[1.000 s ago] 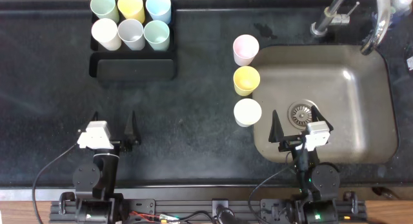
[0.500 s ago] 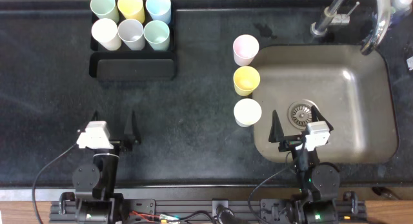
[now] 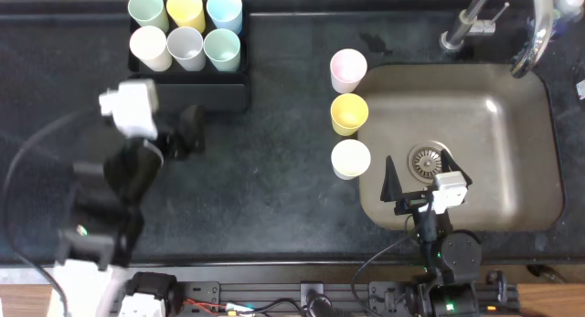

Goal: Store Cups

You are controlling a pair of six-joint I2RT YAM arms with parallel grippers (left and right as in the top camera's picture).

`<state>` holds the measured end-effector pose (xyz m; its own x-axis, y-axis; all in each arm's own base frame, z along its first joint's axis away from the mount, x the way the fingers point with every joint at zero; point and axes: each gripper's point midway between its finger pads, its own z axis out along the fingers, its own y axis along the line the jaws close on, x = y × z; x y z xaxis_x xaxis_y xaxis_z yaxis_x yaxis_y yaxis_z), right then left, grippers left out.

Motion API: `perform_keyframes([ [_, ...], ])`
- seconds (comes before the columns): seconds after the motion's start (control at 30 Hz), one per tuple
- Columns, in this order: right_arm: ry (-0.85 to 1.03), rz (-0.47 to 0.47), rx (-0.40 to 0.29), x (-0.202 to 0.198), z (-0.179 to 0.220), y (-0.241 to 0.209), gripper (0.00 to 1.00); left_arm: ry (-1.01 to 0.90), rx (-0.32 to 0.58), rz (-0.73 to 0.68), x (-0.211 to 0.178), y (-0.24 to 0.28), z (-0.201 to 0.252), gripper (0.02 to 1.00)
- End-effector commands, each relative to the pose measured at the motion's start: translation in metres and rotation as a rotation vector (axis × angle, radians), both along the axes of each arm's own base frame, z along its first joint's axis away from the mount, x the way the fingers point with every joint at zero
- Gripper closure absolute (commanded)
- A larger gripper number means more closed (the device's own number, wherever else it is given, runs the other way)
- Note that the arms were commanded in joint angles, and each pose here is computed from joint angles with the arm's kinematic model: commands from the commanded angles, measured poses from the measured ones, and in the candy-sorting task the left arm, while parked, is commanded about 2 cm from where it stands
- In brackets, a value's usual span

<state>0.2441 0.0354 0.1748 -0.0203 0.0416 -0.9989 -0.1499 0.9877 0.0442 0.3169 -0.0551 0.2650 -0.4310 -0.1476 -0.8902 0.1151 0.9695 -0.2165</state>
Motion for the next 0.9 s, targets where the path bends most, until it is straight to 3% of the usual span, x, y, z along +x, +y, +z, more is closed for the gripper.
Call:
perform_keyframes([
  [0.03,-0.001,0.005,0.004,0.000,-0.003,0.001,0.003,0.114,-0.055,-0.048,0.030,-0.042,0.042,0.018],
  [0.27,-0.001,0.005,0.004,0.000,-0.003,0.001,0.003,0.316,-0.092,-0.061,0.063,-0.116,0.036,0.018],
  [0.57,-0.001,0.005,0.004,0.000,-0.003,0.001,0.005,0.570,-0.074,-0.084,0.076,-0.218,-0.030,0.018],
  [0.9,-0.001,0.005,0.004,0.000,-0.003,0.001,0.005,0.643,0.037,-0.027,0.110,-0.247,-0.094,0.018],
])
